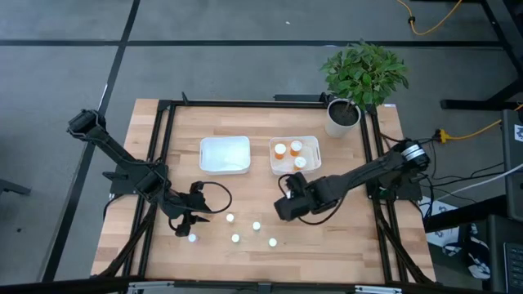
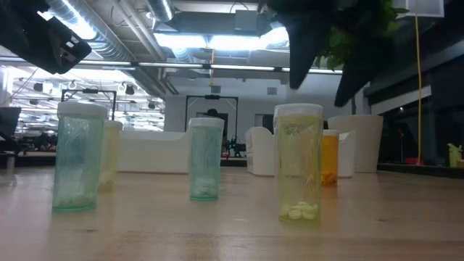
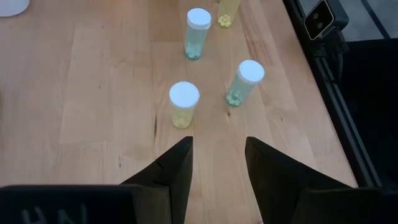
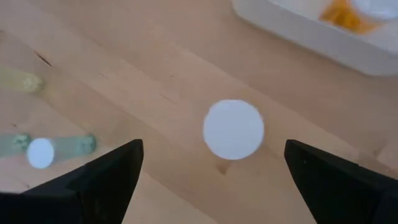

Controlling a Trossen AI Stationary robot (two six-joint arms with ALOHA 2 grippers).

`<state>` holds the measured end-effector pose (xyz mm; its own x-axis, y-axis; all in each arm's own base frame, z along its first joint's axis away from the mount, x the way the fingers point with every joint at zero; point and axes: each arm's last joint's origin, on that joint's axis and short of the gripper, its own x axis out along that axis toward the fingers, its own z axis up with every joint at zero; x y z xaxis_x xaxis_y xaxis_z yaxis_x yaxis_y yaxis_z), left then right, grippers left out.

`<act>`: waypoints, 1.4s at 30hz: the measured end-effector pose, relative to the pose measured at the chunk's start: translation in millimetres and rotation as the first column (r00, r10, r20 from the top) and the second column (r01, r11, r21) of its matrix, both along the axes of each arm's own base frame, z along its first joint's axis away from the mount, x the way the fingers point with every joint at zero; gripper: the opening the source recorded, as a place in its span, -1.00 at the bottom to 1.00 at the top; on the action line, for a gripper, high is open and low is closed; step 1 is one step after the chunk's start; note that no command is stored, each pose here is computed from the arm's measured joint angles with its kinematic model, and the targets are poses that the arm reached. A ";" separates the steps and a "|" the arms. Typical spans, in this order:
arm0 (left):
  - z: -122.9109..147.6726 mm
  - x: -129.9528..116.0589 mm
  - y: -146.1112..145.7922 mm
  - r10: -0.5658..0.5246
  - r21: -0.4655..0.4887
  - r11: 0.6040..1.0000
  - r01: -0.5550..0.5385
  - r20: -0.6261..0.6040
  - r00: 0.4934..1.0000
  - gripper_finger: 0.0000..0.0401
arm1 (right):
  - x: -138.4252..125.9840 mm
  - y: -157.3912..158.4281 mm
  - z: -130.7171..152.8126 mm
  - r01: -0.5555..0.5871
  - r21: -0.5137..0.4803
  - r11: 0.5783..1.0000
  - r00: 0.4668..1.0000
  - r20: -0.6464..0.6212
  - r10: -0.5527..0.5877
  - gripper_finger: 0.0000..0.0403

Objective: Pick and place medicine bottles into bin by pill shape (circle, oval)
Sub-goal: Put the orange pill bottle into the right white bin

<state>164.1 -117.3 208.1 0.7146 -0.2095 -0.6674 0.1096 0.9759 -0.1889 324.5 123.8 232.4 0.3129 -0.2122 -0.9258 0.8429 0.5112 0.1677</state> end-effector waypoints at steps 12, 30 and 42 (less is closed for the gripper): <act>-0.1 0.0 0.0 0.000 0.001 1.000 0.000 -0.001 1.000 -0.30 | 10.5 -2.2 -22.7 0.015 0.023 1.000 0.998 -0.065 -0.013 0.94; -0.1 0.0 0.0 0.000 0.001 1.000 0.000 -0.001 1.000 -0.30 | 24.4 -17.1 -50.3 0.056 0.050 0.997 0.987 -0.151 -0.048 0.94; -0.1 0.0 0.0 0.000 0.000 1.000 0.000 -0.001 1.000 -0.30 | 25.1 -16.9 -52.1 0.034 0.046 0.998 0.987 -0.156 -0.026 0.66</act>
